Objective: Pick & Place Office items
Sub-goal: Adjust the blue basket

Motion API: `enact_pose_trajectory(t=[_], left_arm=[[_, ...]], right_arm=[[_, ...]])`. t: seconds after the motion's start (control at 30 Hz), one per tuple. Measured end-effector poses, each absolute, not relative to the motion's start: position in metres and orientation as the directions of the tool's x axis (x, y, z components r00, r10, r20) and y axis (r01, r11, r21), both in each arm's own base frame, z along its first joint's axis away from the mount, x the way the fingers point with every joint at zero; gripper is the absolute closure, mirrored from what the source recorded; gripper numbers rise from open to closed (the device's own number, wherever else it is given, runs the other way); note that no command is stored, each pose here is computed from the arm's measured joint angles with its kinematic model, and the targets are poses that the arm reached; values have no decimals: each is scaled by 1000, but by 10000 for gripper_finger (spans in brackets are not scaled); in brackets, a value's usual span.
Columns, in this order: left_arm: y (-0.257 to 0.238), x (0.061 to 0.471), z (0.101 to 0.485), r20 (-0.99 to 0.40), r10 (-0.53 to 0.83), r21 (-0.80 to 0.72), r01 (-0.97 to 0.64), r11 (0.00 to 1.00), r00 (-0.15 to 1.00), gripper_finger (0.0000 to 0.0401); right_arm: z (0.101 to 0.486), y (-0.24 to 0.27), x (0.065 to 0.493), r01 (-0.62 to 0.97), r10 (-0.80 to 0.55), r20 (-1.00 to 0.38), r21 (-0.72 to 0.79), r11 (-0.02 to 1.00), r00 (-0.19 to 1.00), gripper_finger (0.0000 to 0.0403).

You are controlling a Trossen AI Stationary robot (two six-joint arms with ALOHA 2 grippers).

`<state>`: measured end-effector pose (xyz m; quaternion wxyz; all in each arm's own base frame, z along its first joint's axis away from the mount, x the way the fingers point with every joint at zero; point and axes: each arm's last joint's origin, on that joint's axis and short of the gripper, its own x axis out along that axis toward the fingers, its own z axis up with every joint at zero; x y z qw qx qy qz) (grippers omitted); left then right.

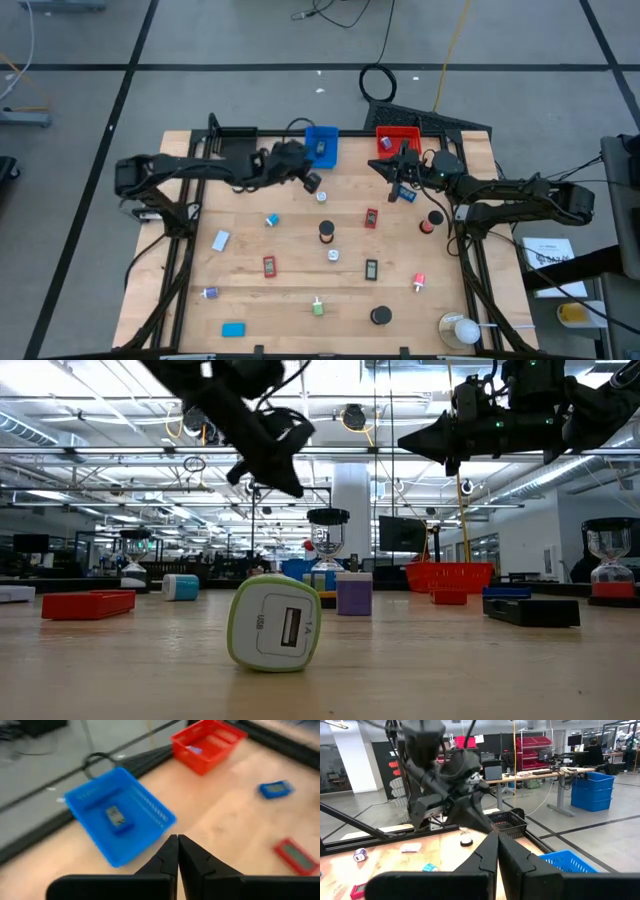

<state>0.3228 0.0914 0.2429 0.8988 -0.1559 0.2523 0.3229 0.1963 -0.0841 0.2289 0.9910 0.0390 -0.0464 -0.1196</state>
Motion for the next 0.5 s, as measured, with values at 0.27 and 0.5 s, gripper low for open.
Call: enact_pose_trajectory(t=[0.27,0.5], left_arm=[[123,301,208,-747,448,-128,-767,628,491,398],[142,302,185,-790,427,-127,-798,589,441,398]], right_arm=[[229,-84,196,234,-241,83,88,968,967,397],[229,-84,196,234,-241,83,88,968,967,397]])
